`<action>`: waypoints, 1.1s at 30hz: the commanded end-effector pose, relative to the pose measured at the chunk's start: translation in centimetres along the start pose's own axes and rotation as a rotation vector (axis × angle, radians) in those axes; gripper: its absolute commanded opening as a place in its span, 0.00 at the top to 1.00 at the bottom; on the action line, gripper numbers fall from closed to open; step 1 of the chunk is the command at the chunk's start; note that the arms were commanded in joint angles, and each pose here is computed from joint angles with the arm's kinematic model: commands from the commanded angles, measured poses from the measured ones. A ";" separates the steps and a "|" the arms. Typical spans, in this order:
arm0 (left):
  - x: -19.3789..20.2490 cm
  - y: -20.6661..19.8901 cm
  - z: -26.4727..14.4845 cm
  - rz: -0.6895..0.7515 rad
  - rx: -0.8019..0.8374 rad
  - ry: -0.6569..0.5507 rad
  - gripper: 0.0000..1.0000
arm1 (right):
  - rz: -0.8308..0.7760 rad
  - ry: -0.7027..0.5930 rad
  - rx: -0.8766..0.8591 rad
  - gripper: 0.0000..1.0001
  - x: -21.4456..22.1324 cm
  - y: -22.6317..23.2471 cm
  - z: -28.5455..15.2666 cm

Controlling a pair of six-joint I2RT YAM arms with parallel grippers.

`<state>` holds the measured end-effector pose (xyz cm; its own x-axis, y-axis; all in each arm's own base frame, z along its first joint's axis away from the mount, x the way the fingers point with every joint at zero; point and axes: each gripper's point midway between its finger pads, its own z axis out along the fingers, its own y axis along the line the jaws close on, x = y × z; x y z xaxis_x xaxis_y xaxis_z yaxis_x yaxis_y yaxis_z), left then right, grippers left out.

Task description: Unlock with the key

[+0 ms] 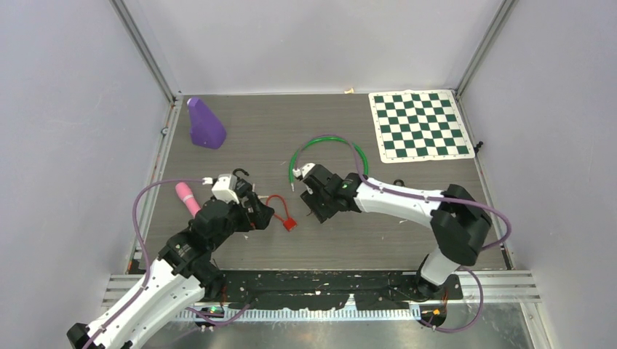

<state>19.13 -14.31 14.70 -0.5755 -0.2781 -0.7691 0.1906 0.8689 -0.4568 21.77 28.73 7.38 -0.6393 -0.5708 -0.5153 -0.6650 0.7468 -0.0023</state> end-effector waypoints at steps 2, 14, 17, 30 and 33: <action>-2.0 -0.3 -0.7 0.016 -0.023 -0.039 0.02 | -0.025 0.011 -0.022 0.49 -2.6 0.9 2.8; -0.7 0.2 -0.9 0.016 -0.027 0.002 0.01 | -0.026 0.106 0.047 0.73 -3.2 -0.3 6.8; -0.5 -0.1 -0.6 0.013 -0.016 0.012 0.01 | -0.030 0.096 0.039 0.90 -3.5 -0.3 6.1; -0.5 -0.1 -0.5 -0.008 -0.013 0.004 0.02 | 0.006 -0.178 0.076 0.94 -7.3 -1.8 -0.3; -0.4 0.0 -0.3 -0.008 -0.015 -0.002 0.02 | 0.027 -0.193 0.051 0.95 -6.1 -1.4 0.0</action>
<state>18.47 -13.93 14.23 -0.6144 -0.2539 -0.7471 0.1696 0.8822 -0.4393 26.68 31.37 10.34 -0.5857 -0.5267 -0.6161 -0.6405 0.7665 -0.0464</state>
